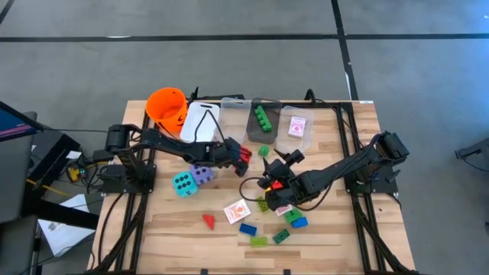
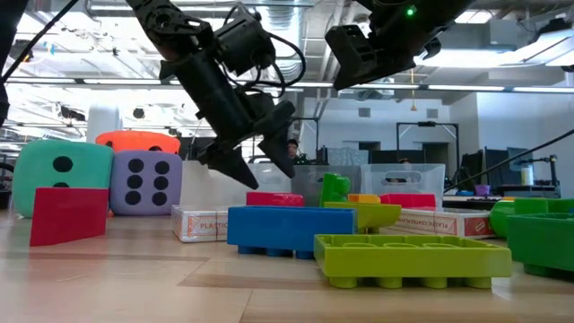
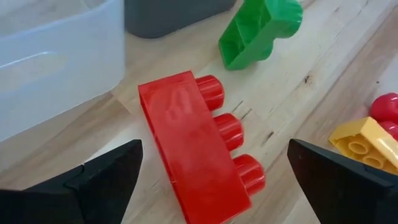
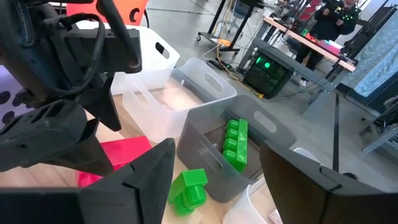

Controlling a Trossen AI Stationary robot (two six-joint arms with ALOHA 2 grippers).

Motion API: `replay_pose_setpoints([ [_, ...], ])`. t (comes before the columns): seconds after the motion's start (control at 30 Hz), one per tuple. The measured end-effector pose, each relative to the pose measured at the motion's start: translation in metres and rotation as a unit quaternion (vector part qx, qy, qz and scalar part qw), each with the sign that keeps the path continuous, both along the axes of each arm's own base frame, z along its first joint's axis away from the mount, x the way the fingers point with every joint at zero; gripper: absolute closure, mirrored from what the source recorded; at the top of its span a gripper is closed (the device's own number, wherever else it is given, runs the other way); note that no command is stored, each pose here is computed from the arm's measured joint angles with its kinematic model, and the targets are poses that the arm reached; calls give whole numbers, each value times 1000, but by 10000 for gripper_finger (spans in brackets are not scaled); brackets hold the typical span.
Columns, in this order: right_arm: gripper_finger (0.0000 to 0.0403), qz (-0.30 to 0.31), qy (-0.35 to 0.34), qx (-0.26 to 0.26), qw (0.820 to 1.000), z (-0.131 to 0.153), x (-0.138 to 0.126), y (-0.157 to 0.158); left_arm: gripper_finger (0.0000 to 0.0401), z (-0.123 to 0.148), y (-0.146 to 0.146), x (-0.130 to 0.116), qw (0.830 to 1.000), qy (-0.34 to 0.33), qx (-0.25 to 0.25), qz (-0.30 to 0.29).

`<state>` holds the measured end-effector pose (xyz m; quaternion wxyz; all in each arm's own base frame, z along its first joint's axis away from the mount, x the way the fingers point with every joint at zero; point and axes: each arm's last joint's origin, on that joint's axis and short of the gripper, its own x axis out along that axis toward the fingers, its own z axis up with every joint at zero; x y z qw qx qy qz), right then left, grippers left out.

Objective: Pick & Place Toys
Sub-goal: Put the large red game piece into the black bin

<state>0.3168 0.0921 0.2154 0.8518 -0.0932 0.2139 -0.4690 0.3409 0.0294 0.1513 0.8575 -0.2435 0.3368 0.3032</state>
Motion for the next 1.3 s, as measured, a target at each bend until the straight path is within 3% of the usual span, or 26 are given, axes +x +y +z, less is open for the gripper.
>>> replay_pose_setpoints([
  [0.77,171,-1,2,-2,1000,0,0,0,4,-35,-9,7,999,36,-10,6],
  [1.3,170,0,2,-1,1000,0,0,0,17,-40,-18,0,997,78,-10,0],
])
